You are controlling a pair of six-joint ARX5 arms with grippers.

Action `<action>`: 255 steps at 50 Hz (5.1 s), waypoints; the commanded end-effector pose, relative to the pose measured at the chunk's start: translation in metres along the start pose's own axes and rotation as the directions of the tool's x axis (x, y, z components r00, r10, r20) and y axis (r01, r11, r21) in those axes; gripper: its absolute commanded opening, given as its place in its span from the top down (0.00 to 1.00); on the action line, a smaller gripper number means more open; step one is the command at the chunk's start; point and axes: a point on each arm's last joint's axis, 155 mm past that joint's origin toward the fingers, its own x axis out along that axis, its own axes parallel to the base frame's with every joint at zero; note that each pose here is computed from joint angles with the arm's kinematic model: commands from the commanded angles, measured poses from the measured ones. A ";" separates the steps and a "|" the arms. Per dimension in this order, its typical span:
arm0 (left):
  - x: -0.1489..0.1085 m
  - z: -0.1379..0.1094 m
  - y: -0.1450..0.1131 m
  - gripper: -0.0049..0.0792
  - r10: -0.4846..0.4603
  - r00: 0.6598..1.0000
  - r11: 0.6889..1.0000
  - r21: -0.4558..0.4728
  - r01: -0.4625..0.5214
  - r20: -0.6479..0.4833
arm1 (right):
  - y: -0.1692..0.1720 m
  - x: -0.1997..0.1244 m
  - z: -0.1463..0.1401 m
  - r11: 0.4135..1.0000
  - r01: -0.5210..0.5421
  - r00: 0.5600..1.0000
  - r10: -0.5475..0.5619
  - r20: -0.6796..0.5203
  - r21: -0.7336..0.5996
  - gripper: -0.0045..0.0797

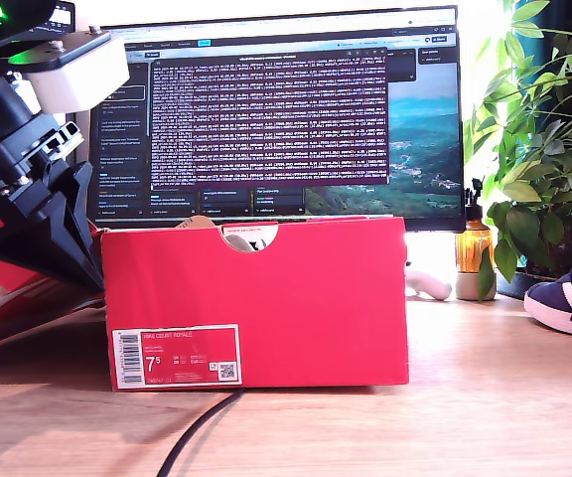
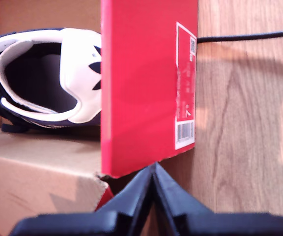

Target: Pack the blue shoes by picking the first shoe and placing it inside the red shoebox, left side, then picking and rotating the second shoe and placing it in the shoebox

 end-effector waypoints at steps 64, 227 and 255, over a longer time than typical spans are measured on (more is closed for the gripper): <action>0.002 0.003 0.003 0.96 0.008 1.000 1.000 -0.003 -0.008 0.011 | -0.012 -0.035 0.041 0.971 -0.092 0.973 0.134 0.187 -0.220 0.96; 0.002 0.005 0.002 0.96 0.004 1.000 1.000 -0.002 -0.004 0.021 | 0.287 -0.179 -0.201 -0.575 0.555 0.390 0.818 -0.423 -0.601 0.96; 0.002 0.005 0.002 0.96 0.003 1.000 1.000 -0.002 -0.003 0.021 | 0.285 -0.141 -0.233 -0.641 0.534 0.482 0.766 -0.425 -0.551 0.74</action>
